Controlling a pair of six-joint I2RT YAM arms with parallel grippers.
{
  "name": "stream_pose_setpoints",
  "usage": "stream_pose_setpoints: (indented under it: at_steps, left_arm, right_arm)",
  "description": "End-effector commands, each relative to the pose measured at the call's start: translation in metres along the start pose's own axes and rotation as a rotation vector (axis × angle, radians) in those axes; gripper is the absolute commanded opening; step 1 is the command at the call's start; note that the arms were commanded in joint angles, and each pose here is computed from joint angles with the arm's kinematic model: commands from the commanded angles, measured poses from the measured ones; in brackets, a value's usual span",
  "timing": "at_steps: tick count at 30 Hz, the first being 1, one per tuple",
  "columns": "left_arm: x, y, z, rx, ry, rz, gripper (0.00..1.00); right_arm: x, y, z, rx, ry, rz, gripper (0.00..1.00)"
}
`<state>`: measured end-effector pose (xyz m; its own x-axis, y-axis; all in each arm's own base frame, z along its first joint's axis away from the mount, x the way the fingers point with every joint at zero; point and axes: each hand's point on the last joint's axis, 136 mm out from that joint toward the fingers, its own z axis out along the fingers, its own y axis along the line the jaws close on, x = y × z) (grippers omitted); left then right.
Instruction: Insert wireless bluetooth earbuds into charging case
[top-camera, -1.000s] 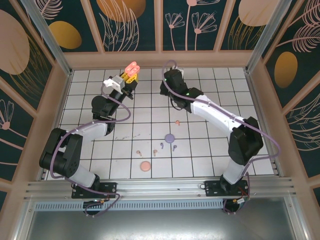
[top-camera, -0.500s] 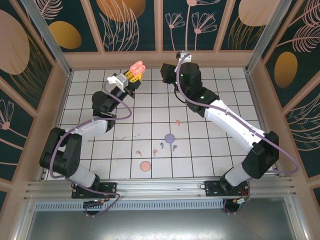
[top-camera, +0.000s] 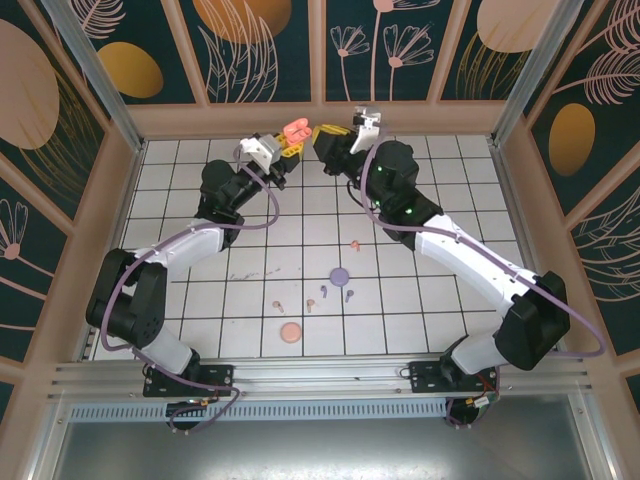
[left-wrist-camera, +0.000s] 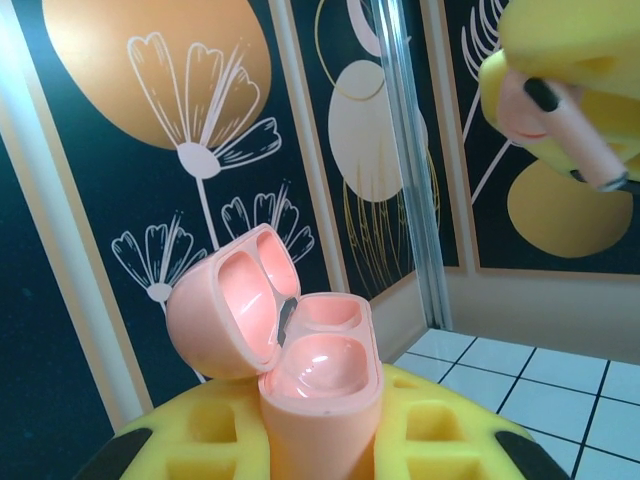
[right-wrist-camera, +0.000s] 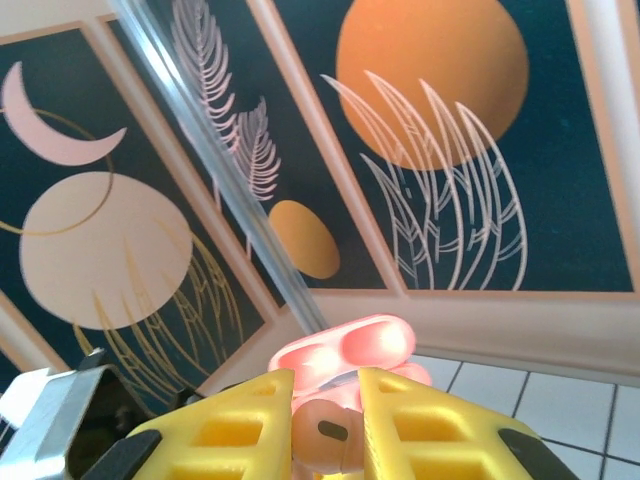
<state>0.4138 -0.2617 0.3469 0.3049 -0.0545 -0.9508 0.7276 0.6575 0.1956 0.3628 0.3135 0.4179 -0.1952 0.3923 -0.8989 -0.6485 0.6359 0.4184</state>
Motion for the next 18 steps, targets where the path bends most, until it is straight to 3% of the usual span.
stream_pose_setpoints:
  at_steps: [1,18]
  left_arm:
    - [-0.003,-0.004,0.006,0.024,0.001,0.002,0.0]
    - [-0.01,-0.016,0.005,0.067,-0.014,-0.003,0.0]
  right_arm:
    - [-0.022,0.028,-0.008,-0.126,-0.098,-0.032,0.2]
    - [0.004,0.027,0.013,-0.187,-0.091,-0.02,0.2]
